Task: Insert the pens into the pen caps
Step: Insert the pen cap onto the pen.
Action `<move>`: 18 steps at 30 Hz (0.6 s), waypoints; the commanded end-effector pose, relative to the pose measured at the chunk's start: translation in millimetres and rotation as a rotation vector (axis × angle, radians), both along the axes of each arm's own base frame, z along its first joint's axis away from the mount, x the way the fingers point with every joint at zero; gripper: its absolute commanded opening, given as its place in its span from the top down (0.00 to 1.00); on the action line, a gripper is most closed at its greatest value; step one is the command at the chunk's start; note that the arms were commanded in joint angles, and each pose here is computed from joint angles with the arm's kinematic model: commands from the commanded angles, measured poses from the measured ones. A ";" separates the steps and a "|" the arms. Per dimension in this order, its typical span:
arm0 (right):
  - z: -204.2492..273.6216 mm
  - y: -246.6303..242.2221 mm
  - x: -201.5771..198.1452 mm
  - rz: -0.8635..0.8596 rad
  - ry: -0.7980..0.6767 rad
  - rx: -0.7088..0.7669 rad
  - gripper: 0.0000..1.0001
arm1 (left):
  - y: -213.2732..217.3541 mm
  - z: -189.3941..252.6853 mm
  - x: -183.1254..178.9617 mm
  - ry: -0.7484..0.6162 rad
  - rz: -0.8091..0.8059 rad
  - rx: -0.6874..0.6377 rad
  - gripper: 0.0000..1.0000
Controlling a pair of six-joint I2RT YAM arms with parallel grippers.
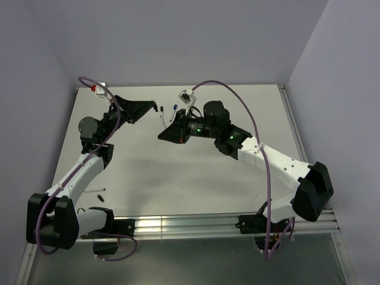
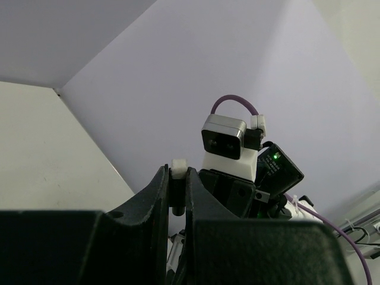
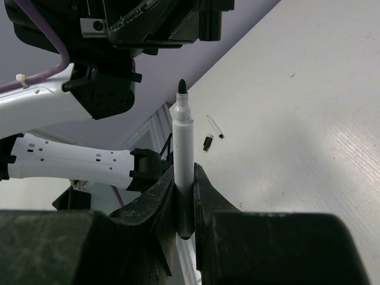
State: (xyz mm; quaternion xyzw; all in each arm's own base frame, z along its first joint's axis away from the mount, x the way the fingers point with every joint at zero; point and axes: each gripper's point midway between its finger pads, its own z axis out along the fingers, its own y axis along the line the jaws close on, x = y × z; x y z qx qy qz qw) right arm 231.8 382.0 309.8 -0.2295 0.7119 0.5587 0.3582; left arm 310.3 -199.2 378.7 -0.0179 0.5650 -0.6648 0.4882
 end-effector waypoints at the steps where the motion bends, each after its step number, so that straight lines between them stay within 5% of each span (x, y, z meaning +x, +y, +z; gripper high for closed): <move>1: 20.1 2.3 -1.5 0.002 -0.060 0.034 1.00 | -5.7 14.1 -13.2 -0.087 -0.038 0.002 1.00; 18: 21.2 0.1 -0.3 -0.012 -0.065 0.026 1.00 | -13.0 16.5 -22.9 -0.109 -0.074 0.010 1.00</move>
